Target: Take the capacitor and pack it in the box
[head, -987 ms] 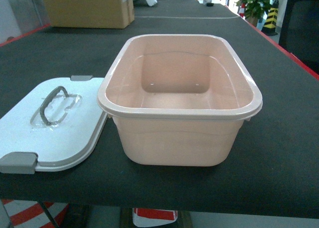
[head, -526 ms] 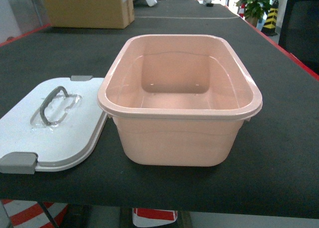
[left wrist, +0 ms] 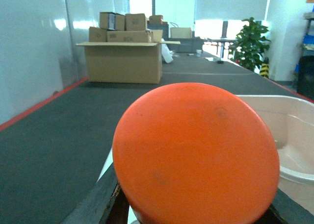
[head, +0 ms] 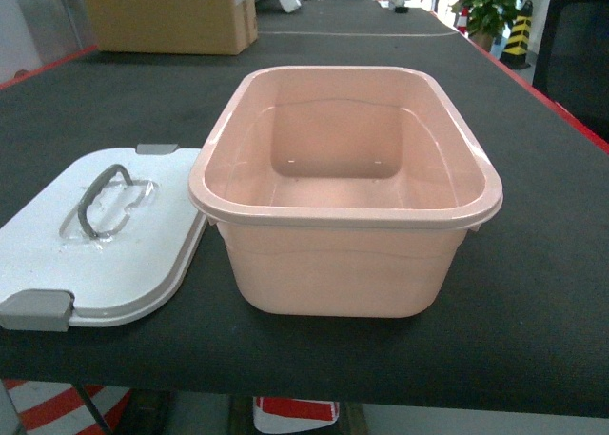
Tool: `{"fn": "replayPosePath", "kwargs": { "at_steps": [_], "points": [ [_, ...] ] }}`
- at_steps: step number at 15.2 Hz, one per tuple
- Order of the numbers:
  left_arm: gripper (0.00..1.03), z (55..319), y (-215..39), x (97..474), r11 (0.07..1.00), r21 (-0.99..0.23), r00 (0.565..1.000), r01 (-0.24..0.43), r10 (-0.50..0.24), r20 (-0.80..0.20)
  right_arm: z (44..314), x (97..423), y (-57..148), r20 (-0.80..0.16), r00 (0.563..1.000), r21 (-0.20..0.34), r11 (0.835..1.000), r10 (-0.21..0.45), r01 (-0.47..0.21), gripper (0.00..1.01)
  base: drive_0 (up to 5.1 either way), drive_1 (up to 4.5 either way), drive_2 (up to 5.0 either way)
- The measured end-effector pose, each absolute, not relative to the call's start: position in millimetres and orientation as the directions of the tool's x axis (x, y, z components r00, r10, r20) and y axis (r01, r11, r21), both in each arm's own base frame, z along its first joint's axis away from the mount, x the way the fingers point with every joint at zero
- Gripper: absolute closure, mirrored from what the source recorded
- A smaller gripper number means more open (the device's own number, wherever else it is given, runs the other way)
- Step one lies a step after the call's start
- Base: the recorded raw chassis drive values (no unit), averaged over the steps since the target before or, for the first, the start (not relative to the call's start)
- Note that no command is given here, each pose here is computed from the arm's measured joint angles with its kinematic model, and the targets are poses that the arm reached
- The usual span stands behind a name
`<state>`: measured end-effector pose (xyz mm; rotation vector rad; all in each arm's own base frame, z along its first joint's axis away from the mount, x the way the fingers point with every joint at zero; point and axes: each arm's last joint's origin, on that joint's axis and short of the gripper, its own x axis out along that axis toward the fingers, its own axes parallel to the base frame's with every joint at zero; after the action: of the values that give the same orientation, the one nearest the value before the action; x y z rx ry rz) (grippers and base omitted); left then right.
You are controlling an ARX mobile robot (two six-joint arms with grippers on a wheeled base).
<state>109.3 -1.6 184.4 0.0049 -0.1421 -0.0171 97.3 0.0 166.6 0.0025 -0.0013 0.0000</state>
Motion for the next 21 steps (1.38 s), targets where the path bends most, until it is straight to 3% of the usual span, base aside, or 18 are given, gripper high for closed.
{"fn": "replayPosePath", "kwargs": {
  "at_steps": [2,3,5,6,8,11,12,13,14,16,18,21],
  "points": [
    [0.59,181,-7,139,0.998,0.012,0.992,0.061,-0.062,0.113,167,97,0,0.001,1.0,0.002,1.0,0.0,0.0,0.03,0.0,0.0,0.0],
    [0.59,194,-12,166,0.999,0.006,0.988,0.043,-0.043,0.151,167,97,0,0.002,1.0,0.002,1.0,0.0,0.0,0.03,0.0,0.0,0.0],
    [0.59,235,-46,224,0.992,0.035,0.941,0.122,-0.127,0.313,167,97,0,0.002,1.0,0.002,1.0,0.0,0.0,0.03,0.0,0.0,0.0],
    [0.59,238,-69,254,0.988,0.043,0.945,0.151,-0.157,0.287,167,97,0,0.002,1.0,0.002,1.0,0.0,0.0,0.03,0.0,0.0,0.0],
    [0.59,218,-113,306,0.981,0.059,0.971,0.187,-0.193,0.141,167,97,0,0.001,1.0,0.002,1.0,0.0,0.0,0.03,0.0,0.0,0.0],
    [0.59,212,-170,359,0.974,0.072,0.971,0.216,-0.222,0.091,167,97,0,0.002,1.0,0.002,1.0,0.0,0.0,0.03,0.0,0.0,0.0],
    [0.59,212,-192,373,0.964,0.071,0.961,0.256,-0.262,0.086,167,97,0,0.001,1.0,0.003,1.0,0.0,0.0,0.03,0.0,0.0,0.0],
    [0.52,211,-200,378,0.963,0.071,0.959,0.262,-0.268,0.094,167,97,0,0.001,1.0,0.003,1.0,0.0,0.0,0.03,0.0,0.0,0.0],
    [0.39,205,-207,378,0.957,0.077,0.956,0.278,-0.284,0.079,167,97,0,0.001,1.0,0.002,1.0,-0.001,0.001,0.03,0.0,0.0,0.0],
    [0.27,203,-207,378,0.958,0.081,0.956,0.276,-0.282,0.074,167,97,0,0.001,1.0,0.003,1.0,-0.001,0.001,0.03,0.0,0.0,0.0],
    [0.03,204,-201,381,0.964,0.083,0.962,0.254,-0.26,0.08,167,97,0,0.002,1.0,0.002,1.0,0.0,0.0,0.03,0.0,0.0,0.0],
    [0.05,207,-180,366,0.967,0.017,0.954,0.255,-0.255,0.156,167,97,0,0.001,1.0,0.002,1.0,-0.001,0.001,0.03,0.0,0.0,0.0]
  ]
}}
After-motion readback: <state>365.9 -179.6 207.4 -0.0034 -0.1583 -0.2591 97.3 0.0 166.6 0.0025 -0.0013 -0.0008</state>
